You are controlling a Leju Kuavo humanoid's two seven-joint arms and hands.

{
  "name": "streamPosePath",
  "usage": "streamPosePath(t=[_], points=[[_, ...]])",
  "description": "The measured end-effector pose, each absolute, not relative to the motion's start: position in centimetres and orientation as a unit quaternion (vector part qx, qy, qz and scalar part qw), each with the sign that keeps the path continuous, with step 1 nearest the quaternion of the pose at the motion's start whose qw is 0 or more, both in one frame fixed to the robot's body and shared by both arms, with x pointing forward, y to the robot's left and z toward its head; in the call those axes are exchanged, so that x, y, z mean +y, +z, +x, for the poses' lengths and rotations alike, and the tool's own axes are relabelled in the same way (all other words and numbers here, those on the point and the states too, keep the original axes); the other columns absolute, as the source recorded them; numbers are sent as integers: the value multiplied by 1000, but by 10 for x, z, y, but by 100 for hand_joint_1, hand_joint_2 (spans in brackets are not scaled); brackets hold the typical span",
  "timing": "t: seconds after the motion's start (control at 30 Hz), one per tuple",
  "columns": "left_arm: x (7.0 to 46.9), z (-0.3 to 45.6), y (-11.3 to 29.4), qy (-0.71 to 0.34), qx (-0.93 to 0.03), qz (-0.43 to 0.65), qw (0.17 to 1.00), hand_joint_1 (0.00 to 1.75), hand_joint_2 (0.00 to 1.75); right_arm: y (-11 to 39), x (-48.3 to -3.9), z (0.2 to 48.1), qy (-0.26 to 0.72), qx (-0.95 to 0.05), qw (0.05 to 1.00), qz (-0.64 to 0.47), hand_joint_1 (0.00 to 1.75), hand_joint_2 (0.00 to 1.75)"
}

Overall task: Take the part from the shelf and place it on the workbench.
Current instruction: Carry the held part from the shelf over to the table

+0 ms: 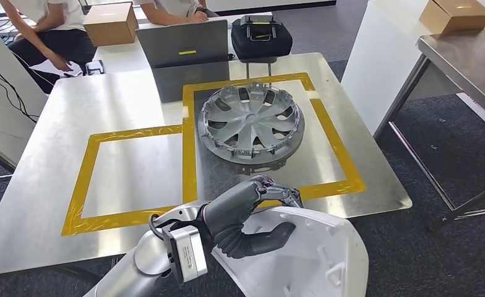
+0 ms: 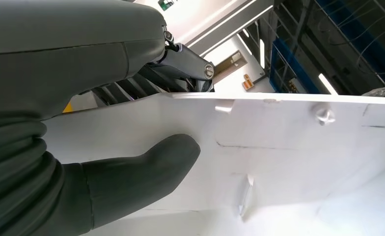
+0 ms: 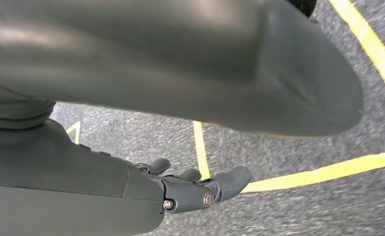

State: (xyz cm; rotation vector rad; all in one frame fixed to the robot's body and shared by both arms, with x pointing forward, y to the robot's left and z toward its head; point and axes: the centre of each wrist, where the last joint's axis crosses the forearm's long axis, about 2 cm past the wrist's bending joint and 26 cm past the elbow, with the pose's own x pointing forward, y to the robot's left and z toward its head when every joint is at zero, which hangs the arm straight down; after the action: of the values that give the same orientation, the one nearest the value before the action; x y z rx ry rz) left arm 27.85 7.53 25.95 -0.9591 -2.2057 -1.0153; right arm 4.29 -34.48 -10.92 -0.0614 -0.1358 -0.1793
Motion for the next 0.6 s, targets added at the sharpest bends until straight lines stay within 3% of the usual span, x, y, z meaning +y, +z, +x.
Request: streamPosePath(t=[0.6], points=[[87,281,255,-365,-830,-319,277,175,175,-109,-345,45,-76,-70,994,-27,0,0]])
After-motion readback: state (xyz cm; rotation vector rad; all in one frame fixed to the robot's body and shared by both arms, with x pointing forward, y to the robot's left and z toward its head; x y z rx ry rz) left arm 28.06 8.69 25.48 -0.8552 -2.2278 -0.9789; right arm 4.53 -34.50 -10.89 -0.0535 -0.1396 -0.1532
